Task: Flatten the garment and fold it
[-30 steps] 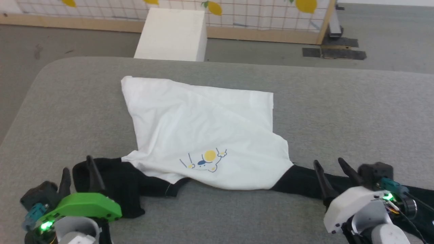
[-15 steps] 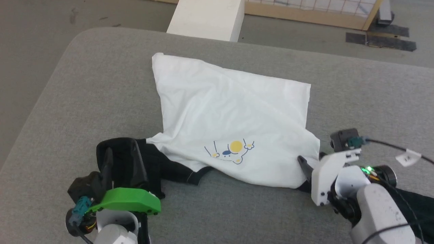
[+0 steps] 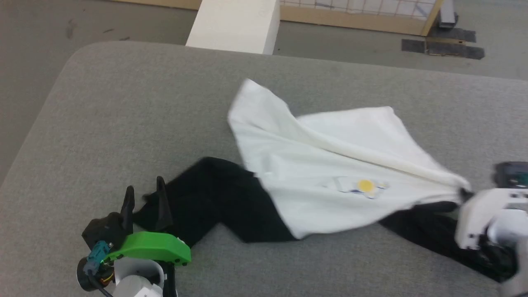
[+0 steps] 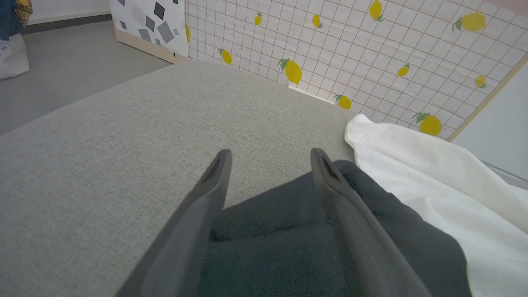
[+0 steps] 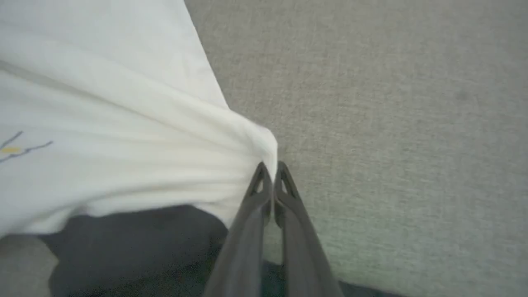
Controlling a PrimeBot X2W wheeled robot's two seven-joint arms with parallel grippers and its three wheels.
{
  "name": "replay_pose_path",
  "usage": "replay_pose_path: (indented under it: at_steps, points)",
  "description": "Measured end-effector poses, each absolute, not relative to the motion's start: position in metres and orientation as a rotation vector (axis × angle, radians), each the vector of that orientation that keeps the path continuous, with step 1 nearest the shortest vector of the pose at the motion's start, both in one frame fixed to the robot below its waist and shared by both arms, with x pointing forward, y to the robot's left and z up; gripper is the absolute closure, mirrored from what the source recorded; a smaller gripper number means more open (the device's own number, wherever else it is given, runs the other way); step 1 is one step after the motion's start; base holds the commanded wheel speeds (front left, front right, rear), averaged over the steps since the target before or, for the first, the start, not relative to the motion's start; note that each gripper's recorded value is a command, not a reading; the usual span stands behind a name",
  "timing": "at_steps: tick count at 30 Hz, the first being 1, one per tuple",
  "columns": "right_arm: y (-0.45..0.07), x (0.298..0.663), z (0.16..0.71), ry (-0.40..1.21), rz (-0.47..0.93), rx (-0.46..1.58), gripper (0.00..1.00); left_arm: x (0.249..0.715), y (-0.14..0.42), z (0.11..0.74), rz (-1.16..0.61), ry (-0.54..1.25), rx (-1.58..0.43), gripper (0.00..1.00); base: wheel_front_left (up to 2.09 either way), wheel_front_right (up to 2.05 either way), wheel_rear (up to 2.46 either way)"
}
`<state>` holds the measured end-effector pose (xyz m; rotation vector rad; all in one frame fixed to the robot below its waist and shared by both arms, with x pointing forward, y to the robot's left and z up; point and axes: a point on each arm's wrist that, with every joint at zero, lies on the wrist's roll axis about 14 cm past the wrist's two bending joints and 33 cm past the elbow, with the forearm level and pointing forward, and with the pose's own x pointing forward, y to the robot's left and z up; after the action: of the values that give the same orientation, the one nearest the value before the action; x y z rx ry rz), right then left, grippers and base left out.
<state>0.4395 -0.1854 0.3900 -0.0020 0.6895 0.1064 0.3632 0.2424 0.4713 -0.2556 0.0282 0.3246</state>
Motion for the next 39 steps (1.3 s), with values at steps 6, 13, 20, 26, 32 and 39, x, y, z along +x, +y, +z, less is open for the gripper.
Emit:
replay_pose_path:
  at_steps: [6, 13, 20, 26, 32, 39]
  points:
    - [-0.281, 0.411, 0.418, 0.61, -0.188, -0.015, 1.0, 0.372, 0.22, 0.473, 0.253, 0.025, -0.273, 0.0, 0.0, 0.0, 0.0]
    - [-0.295, 0.39, 0.444, 0.448, -0.277, 0.04, 0.0, 0.377, 0.196, 0.474, 0.171, 0.029, -0.284, 0.0, 0.0, 0.0, 0.0]
    - [-0.263, 0.379, 0.461, 0.293, -0.178, 0.07, 0.0, 0.374, 0.15, 0.465, -0.005, 0.133, -0.279, 0.0, 0.0, 0.0, 0.0]
    - [-0.23, 0.368, 0.457, 0.273, -0.083, 0.126, 0.0, 0.356, 0.114, 0.43, -0.183, 0.387, -0.101, 0.0, 0.0, 0.0, 0.0]
    - [-0.201, 0.37, 0.467, 0.222, 0.001, 0.154, 0.0, 0.346, 0.119, 0.398, -0.236, 0.602, 0.118, 0.0, 0.0, 0.0, 0.0]
    - [-0.188, 0.366, 0.47, 0.196, 0.033, 0.175, 0.0, 0.362, 0.14, 0.387, -0.207, 0.7, 0.25, 0.0, 0.0, 0.0, 0.0]
